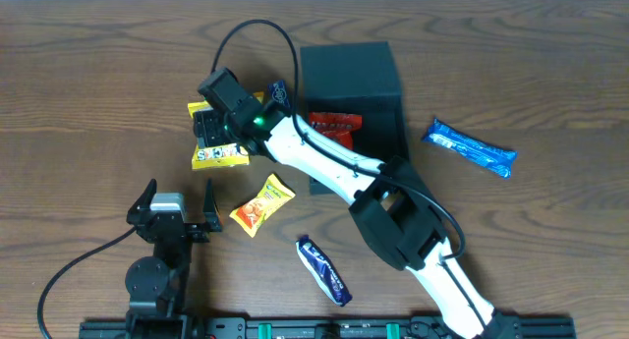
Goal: Pack container
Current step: 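Lower the right gripper and grasp the yellow HACKS bag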
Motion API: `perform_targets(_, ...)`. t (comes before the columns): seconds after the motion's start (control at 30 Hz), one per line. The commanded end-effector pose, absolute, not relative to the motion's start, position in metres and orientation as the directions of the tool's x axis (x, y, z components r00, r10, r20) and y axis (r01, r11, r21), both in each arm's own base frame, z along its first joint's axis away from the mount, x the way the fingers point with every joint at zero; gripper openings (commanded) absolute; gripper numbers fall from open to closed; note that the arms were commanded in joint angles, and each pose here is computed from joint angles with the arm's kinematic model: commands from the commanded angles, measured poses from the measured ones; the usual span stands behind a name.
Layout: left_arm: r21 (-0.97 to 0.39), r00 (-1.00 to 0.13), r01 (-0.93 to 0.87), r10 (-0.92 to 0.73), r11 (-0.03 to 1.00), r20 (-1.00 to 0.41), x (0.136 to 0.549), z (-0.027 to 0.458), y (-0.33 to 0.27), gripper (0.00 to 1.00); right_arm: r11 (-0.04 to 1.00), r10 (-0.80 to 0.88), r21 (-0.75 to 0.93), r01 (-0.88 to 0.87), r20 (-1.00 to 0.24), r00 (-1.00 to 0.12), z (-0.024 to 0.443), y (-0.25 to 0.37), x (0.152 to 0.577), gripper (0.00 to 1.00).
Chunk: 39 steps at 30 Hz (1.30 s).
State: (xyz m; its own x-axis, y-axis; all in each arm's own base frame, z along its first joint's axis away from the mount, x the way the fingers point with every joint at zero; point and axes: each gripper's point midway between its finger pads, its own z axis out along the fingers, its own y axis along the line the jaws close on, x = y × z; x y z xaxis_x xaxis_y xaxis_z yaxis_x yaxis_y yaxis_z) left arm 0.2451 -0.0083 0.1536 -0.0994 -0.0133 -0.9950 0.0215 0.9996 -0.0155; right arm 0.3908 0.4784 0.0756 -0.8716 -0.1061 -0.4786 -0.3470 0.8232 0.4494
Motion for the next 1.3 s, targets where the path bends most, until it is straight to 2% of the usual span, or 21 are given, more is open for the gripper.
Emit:
perform_targets(0.0, -0.022, -0.162, 0.005, -0.021, 1.0, -0.987, 0.244, 0.135, -0.005, 0.95, 0.853, -0.152, 0.349, -0.387, -0.545, -0.825, 0.076, 0.474, 0.401, 0.7)
perform_targets(0.13, -0.022, -0.162, 0.005, -0.021, 1.0, -0.987, 0.244, 0.135, -0.005, 0.95, 0.879, -0.16, 0.305, -0.365, -0.533, -0.831, 0.065, 0.462, 0.405, 0.63)
perform_targets(0.23, -0.022, -0.162, 0.005, -0.021, 1.0, -0.987, 0.244, 0.135, -0.005, 0.95, 0.887, -0.16, 0.29, -0.36, -0.538, -0.828, 0.054, 0.463, 0.407, 0.71)
perform_targets(0.53, -0.022, -0.162, 0.005, -0.021, 1.0, -0.987, 0.244, 0.135, -0.005, 0.95, 0.887, -0.148, 0.304, -0.347, -0.526, -0.838, 0.042, 0.471, 0.401, 0.66)
perform_targets(0.83, -0.022, -0.162, 0.005, -0.021, 1.0, -0.987, 0.244, 0.135, -0.005, 0.95, 0.887, -0.146, 0.307, -0.345, -0.523, -0.84, 0.042, 0.473, 0.399, 0.48)
perform_targets(1.07, -0.022, -0.162, 0.005, -0.021, 1.0, -0.987, 0.244, 0.135, -0.005, 0.95, 0.89, -0.152, 0.3, -0.343, -0.514, -0.844, 0.039, 0.471, 0.397, 0.17)
perform_targets(1.27, -0.022, -0.162, 0.005, -0.021, 1.0, -0.987, 0.244, 0.135, -0.005, 0.95, 0.89, -0.153, 0.3, -0.343, -0.512, -0.845, 0.039, 0.471, 0.396, 0.07)
